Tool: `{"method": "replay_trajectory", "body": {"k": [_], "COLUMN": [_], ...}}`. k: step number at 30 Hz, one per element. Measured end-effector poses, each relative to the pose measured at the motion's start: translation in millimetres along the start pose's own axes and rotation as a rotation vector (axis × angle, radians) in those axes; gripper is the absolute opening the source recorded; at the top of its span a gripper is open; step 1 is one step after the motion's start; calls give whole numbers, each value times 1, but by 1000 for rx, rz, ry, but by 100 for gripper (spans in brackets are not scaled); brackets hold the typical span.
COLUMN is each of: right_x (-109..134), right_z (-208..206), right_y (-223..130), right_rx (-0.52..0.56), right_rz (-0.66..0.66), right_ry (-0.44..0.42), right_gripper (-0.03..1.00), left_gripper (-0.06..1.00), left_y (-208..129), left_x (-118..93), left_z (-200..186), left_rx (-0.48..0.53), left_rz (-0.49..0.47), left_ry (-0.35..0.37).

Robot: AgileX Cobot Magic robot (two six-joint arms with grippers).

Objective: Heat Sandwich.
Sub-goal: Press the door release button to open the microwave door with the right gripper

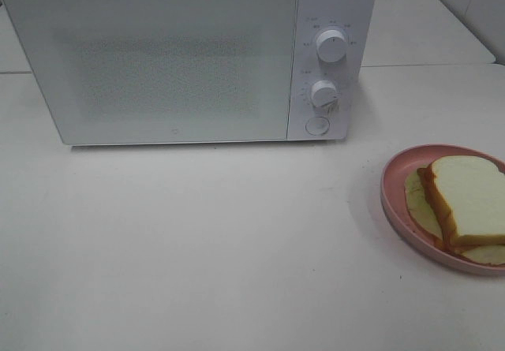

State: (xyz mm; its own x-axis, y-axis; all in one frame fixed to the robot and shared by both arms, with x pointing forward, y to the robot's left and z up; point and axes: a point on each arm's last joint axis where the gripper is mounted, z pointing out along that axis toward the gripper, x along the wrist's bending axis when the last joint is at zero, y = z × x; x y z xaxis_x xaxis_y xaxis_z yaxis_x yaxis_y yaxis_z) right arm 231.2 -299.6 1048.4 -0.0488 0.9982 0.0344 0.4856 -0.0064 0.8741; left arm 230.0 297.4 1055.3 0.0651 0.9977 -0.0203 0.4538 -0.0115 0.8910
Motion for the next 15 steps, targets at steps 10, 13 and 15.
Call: {"method": "replay_trajectory", "body": {"k": [10,13,15], "right_x": [0,0,0], "right_z": [0,0,0], "right_y": [0,0,0], "right_rx": [0,0,0], "right_rz": [0,0,0], "right_ry": [0,0,0], "right_gripper": [67,67,67], "left_gripper": [67,67,67], "left_y": [0,0,0], "left_x": [0,0,0], "left_z": [0,0,0], "left_rx": [0,0,0], "left_rz": [0,0,0], "left_ry": [0,0,0]}}
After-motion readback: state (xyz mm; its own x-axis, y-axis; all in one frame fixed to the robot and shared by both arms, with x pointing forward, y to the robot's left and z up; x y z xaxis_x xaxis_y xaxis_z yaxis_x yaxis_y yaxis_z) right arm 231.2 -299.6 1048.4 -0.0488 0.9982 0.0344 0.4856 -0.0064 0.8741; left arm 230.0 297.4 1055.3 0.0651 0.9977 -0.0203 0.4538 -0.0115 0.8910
